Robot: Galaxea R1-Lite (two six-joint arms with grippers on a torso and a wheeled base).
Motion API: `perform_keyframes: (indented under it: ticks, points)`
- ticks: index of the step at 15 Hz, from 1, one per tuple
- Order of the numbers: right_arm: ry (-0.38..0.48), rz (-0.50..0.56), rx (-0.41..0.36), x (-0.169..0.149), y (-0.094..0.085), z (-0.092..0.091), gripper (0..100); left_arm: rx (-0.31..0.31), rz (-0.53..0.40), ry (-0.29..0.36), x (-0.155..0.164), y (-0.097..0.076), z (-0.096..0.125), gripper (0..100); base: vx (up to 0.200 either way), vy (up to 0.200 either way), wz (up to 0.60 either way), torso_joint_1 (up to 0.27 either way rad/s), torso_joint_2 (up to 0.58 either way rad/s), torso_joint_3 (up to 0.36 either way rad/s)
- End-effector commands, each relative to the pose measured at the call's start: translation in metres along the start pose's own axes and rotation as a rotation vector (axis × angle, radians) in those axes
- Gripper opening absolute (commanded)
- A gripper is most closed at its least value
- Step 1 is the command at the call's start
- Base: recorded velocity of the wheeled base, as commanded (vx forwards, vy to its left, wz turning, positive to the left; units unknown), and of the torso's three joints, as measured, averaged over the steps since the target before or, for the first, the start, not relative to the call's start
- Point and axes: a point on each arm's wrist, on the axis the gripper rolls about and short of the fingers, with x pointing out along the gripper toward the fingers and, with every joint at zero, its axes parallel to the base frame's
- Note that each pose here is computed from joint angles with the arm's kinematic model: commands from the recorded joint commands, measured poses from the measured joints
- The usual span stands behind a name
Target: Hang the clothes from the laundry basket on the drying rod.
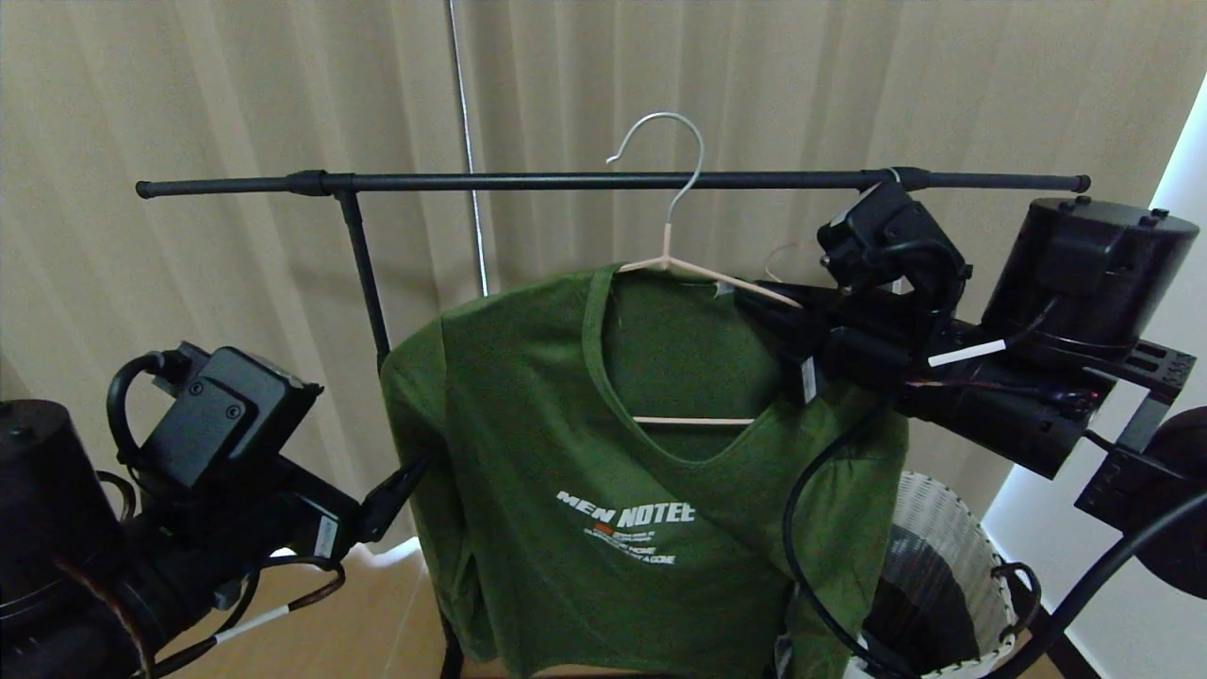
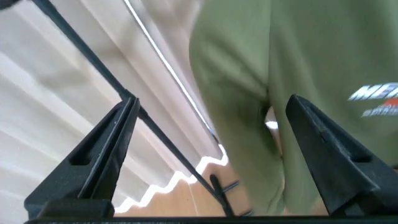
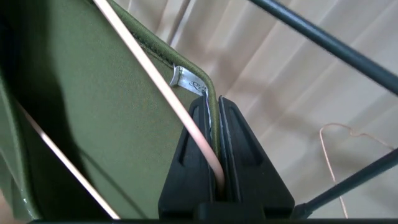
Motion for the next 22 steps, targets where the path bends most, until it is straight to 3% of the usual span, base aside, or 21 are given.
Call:
perform_keyframes:
  ticks: [1,6,12,13,16,19,22]
  points:
    - [-0.018,-0.005,0.0,-0.005,-0.002,0.005,0,0.0,0.008,0.035,0.001,0.002,-0.009,100,0.0,0.0,0.0,0.0,0.0,0.0]
    - [-0.117,-0.003,-0.003,-0.008,-0.003,0.015,0,-0.005,0.036,0.06,0.007,0.008,-0.011,100,0.0,0.0,0.0,0.0,0.0,0.0]
    - [-0.123,0.018,-0.003,-0.014,0.001,0.016,0,-0.02,0.05,0.064,0.016,0.011,-0.009,100,0.0,0.0,0.0,0.0,0.0,0.0]
    - [-0.123,0.016,-0.004,-0.015,0.001,0.016,0,-0.021,0.051,0.06,0.017,0.011,-0.008,0,0.0,0.0,0.0,0.0,0.0,0.0]
    - [-0.115,0.017,-0.007,-0.015,0.002,0.015,0,-0.024,0.063,0.064,0.016,0.013,-0.009,0,0.0,0.0,0.0,0.0,0.0,0.0]
    - [-0.093,-0.012,-0.01,-0.018,-0.005,0.011,0,-0.04,0.172,0.089,0.017,0.035,-0.016,0,0.0,0.0,0.0,0.0,0.0,0.0]
    - [-0.062,-0.054,-0.009,-0.018,-0.016,0.003,0,-0.059,0.261,0.06,0.015,0.05,-0.019,0,0.0,0.0,0.0,0.0,0.0,0.0]
